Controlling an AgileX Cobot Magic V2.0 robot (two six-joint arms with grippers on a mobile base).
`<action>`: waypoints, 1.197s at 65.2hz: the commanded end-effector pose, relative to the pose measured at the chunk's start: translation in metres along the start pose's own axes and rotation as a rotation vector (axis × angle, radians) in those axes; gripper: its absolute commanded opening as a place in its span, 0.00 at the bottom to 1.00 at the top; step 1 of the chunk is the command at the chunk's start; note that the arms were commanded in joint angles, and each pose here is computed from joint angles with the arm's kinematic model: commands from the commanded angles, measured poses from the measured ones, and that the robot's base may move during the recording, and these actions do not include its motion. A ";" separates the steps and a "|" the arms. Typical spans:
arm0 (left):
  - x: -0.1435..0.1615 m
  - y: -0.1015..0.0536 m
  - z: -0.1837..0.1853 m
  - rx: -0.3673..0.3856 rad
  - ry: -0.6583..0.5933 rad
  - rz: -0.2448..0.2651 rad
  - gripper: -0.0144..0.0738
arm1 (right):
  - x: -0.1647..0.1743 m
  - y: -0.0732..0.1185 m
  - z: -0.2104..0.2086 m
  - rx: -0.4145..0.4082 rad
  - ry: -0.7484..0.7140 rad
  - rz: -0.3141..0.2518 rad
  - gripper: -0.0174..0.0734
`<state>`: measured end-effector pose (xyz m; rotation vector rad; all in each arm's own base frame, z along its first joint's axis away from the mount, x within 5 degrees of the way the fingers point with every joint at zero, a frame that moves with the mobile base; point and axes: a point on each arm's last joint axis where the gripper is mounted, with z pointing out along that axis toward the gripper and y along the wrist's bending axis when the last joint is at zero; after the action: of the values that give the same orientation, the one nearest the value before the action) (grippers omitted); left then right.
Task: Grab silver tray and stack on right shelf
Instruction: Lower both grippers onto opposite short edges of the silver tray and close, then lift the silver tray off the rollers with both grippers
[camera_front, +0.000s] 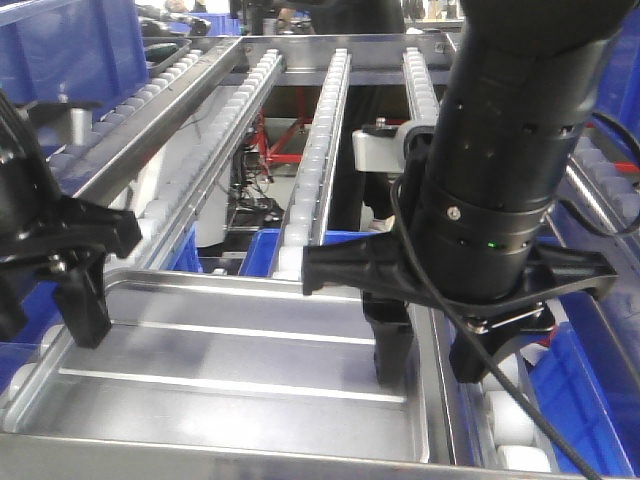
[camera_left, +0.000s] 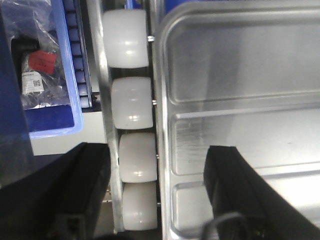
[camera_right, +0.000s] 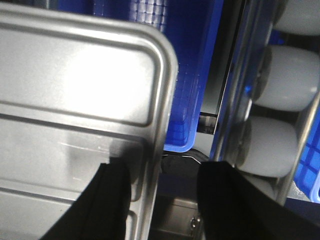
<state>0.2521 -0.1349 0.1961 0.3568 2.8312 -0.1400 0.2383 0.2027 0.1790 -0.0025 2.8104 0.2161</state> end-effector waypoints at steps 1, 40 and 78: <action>-0.011 -0.005 -0.012 0.025 -0.083 -0.006 0.52 | -0.012 0.007 -0.017 -0.061 -0.083 -0.013 0.66; -0.011 -0.005 0.007 0.013 -0.037 -0.005 0.51 | -0.012 0.007 -0.015 -0.052 -0.083 -0.024 0.48; -0.013 -0.005 -0.015 0.029 -0.107 -0.022 0.06 | -0.016 0.006 -0.027 -0.040 -0.109 -0.045 0.26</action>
<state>0.2583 -0.1403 0.1874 0.3203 2.8383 -0.1583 0.2406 0.2050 0.1808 0.0045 2.8013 0.2193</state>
